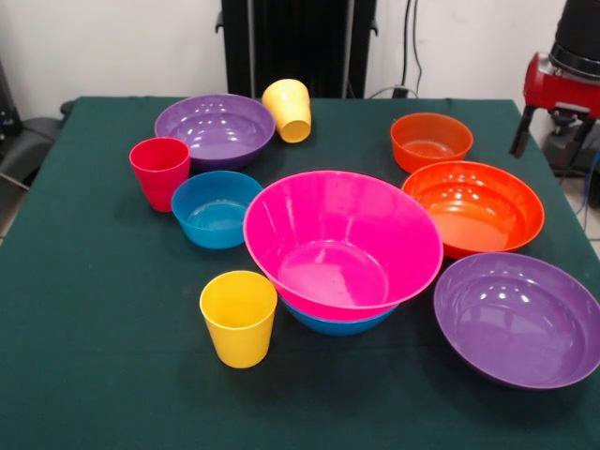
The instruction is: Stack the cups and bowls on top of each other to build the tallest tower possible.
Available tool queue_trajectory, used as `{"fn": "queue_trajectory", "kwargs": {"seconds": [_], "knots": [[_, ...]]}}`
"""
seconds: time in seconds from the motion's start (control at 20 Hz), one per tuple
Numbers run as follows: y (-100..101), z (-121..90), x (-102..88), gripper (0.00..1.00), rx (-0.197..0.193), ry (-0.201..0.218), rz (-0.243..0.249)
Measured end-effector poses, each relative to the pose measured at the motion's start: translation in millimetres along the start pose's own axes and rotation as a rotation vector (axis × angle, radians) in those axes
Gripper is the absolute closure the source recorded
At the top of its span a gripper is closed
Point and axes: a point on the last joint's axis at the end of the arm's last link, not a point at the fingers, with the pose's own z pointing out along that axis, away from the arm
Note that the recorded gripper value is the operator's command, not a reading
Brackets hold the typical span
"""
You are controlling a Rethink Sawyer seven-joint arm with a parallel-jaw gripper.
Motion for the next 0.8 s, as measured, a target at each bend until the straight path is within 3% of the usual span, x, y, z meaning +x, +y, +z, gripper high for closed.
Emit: {"fn": "queue_trajectory", "kwargs": {"seconds": [0.8], "knots": [[0.4,8.5,-14.5,0.0,0.023,-0.032,-0.004]]}}
